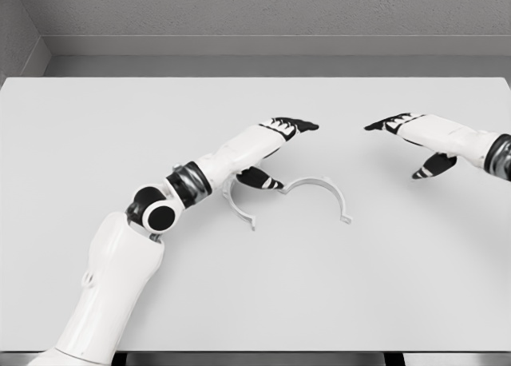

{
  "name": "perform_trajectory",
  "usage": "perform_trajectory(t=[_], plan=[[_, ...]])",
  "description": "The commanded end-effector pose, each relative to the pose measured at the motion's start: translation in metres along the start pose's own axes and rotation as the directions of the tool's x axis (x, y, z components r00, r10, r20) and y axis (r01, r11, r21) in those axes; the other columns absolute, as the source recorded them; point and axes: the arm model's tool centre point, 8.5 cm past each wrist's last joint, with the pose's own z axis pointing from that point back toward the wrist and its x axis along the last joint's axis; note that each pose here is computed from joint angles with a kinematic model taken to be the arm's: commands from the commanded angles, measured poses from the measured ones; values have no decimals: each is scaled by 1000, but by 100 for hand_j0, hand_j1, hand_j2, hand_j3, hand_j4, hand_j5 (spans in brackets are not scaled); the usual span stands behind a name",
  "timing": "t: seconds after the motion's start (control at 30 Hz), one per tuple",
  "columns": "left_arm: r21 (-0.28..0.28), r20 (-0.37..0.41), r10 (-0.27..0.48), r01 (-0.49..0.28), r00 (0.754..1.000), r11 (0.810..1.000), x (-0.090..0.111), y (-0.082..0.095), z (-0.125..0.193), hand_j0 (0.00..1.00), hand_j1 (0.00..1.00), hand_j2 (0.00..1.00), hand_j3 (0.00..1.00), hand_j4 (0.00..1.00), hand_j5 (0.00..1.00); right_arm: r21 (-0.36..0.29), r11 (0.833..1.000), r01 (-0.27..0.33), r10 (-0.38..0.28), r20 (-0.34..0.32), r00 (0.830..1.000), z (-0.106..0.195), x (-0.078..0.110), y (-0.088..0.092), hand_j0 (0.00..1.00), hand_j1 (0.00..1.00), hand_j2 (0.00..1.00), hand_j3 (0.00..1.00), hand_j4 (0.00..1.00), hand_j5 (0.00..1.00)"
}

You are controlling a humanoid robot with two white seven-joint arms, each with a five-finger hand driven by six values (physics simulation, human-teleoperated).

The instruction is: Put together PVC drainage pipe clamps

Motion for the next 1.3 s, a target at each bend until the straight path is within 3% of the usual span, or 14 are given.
perform_trajectory(t=[0.0, 0.1, 0.43, 1.27], plan=[[-17, -16, -28, 28, 999, 999, -1, -2, 0, 100, 100, 100, 100, 100, 100, 8, 1000, -3, 3, -19, 1000, 5, -6, -1, 100, 100, 100, 100, 100, 100], [-20, -52, -14, 13, 999, 1000, -3, -3, -1, 100, 100, 100, 100, 100, 100, 15, 1000, -15, 16, -34, 999, 11, -11, -3, 100, 100, 100, 100, 100, 100], [-83, -50, -25, 20, 998, 996, 0, -22, -8, 100, 100, 100, 100, 100, 100, 34, 999, -35, 36, -51, 998, 21, -17, -4, 100, 100, 100, 100, 100, 100], [-111, -84, -22, 13, 996, 994, -17, -18, -15, 100, 100, 100, 100, 100, 100, 26, 998, -49, 50, -44, 998, 21, -14, -8, 100, 100, 100, 100, 100, 100]])
